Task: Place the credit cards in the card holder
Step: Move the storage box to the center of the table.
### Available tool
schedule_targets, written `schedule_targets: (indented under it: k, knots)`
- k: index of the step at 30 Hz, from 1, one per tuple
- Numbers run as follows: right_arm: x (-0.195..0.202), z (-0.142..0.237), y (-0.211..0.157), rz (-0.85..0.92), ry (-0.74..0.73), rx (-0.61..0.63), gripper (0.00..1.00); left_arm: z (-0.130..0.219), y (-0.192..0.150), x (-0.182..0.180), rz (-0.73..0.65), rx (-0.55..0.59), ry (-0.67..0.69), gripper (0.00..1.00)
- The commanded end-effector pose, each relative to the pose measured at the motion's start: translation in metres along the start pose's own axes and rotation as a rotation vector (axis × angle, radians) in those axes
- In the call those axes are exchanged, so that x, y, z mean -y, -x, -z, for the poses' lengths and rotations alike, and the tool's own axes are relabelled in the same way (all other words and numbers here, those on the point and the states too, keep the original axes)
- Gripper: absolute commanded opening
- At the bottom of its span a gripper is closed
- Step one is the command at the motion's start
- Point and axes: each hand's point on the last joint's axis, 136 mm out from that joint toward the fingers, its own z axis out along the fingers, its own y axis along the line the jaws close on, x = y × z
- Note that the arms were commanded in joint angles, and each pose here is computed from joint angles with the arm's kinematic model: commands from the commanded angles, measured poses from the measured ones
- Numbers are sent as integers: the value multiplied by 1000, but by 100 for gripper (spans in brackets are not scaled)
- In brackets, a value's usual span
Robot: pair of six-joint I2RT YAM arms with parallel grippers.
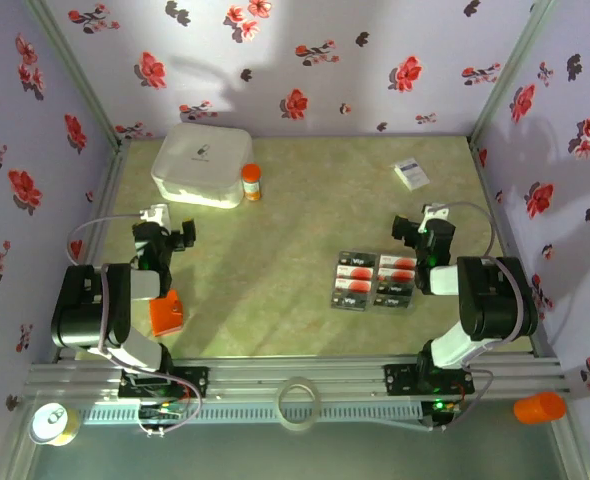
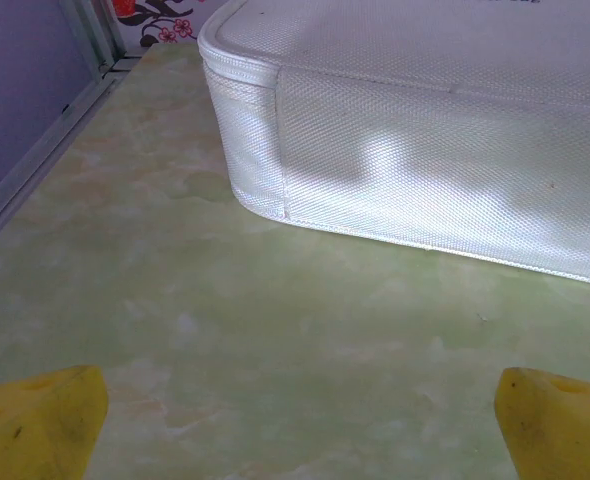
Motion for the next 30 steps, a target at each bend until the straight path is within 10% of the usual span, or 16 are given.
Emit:
schedule_targets:
  k: [1,30]
  knots:
    - [0,2,6,-4,6,17,99,-1,6,-3,16,20,5,100]
    - [0,2,7,-6,5,21,99,-1,6,-4,17,18,9,100]
